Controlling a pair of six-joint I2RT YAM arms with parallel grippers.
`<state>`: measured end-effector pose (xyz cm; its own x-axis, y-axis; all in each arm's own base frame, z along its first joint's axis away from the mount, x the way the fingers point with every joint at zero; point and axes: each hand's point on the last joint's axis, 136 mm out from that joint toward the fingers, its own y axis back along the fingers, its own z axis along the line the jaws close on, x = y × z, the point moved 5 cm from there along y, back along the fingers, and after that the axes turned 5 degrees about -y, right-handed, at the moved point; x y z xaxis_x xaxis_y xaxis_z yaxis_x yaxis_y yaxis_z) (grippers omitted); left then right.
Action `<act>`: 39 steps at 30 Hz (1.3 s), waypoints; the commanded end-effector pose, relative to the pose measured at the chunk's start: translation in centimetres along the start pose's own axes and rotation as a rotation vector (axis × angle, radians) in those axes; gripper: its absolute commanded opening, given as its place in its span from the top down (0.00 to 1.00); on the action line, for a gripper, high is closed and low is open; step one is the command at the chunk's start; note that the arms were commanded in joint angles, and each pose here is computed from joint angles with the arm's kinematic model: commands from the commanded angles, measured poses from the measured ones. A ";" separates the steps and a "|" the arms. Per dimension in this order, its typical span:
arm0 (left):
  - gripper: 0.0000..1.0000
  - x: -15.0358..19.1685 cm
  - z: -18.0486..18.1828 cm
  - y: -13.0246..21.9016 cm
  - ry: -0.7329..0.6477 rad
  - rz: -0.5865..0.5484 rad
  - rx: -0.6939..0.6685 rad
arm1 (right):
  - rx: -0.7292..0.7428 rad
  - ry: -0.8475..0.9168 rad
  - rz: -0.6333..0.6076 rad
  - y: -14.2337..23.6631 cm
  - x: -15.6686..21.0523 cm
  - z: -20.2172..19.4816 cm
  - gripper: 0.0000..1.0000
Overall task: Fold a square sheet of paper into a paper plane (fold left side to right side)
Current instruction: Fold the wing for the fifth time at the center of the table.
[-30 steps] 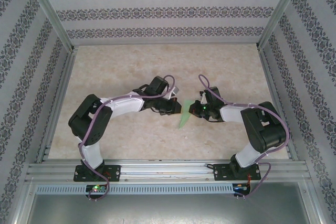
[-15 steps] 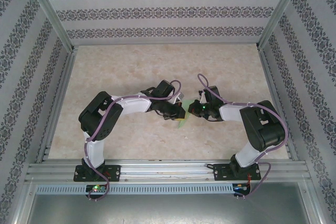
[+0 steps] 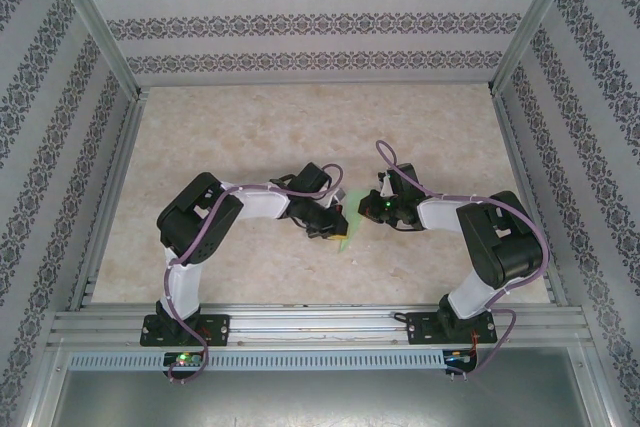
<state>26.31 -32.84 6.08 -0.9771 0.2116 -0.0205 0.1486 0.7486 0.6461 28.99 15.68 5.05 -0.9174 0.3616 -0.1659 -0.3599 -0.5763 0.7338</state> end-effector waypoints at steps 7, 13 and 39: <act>0.95 0.9 0.7 -1.1 0.021 0.029 -0.006 | 0.168 -0.044 0.102 -0.8 2.8 -3.6 1.00; 0.95 1.4 1.3 -1.3 0.026 0.035 -0.049 | 0.164 -0.043 0.098 -0.8 2.8 -3.4 1.00; 0.97 3.4 4.8 -2.1 0.026 0.093 -0.391 | -0.152 0.079 -0.022 2.6 1.1 1.6 1.00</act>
<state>25.53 -33.58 5.61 -0.9664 0.2497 -0.0607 0.1159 0.6343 0.7643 27.77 14.88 7.94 -0.9053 0.3636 -0.2194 -0.4127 -0.6315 0.6564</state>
